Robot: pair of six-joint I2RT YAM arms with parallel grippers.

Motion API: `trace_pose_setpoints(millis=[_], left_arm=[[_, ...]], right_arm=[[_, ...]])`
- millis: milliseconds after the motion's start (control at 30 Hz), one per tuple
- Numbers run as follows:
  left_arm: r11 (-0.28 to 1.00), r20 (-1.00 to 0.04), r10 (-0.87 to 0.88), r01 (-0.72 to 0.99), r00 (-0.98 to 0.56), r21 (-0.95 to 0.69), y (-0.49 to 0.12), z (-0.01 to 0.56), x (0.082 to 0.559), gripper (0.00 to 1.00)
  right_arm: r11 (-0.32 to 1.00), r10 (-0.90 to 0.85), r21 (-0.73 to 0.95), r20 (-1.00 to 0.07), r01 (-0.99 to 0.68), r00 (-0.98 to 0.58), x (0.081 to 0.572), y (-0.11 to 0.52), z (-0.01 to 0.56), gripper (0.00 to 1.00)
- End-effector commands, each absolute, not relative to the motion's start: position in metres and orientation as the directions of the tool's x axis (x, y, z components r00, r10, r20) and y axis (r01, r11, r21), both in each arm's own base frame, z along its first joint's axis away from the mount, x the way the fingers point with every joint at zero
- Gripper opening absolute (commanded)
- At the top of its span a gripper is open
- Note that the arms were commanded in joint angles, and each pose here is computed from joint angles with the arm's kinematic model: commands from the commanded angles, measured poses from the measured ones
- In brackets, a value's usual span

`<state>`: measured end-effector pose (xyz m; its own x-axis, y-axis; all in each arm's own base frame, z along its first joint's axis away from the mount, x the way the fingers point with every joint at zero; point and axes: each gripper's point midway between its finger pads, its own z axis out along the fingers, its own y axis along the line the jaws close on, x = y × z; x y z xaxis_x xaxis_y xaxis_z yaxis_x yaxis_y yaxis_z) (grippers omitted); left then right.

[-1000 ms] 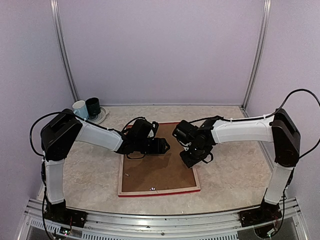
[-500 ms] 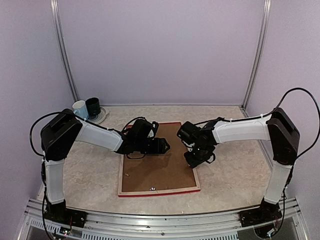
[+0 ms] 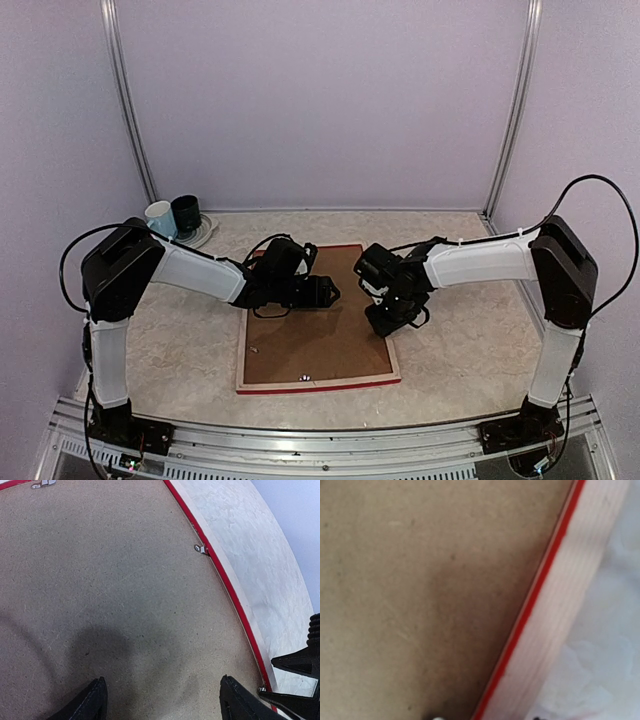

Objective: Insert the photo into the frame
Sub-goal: Press the fastener onto the backboard.

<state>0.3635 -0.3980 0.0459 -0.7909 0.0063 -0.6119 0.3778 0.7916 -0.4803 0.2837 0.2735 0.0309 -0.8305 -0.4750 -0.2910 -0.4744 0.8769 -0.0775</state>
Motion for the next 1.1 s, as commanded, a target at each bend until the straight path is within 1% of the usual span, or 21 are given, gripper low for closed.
trace_pose_setpoints(millis=[0, 267, 500, 867, 1067], left_arm=[[0.850, -0.493, 0.067, 0.308, -0.868, -0.428, -0.377, -0.007, 0.342, 0.77], [0.851, -0.491, 0.066, 0.306, -0.869, -0.427, -0.376, -0.008, 0.342, 0.76], [0.850, -0.492, 0.066, 0.307, -0.868, -0.428, -0.376, -0.006, 0.341, 0.76], [0.849, -0.494, 0.065, 0.308, -0.867, -0.429, -0.377, -0.006, 0.342, 0.77], [0.849, -0.492, 0.066, 0.308, -0.868, -0.430, -0.377, -0.007, 0.341, 0.76]], right_arm=[[0.869, -0.495, -0.127, -0.181, -0.479, -0.850, 0.270, 0.252, 0.009, 0.44], [0.875, -0.483, -0.108, -0.253, -0.472, -0.838, 0.277, 0.258, 0.041, 0.44], [0.874, -0.485, -0.123, -0.241, -0.469, -0.841, 0.277, 0.255, 0.040, 0.44], [0.884, -0.466, -0.120, -0.319, -0.452, -0.825, 0.290, 0.262, 0.064, 0.44], [0.879, -0.474, -0.114, -0.304, -0.462, -0.826, 0.289, 0.264, 0.055, 0.44]])
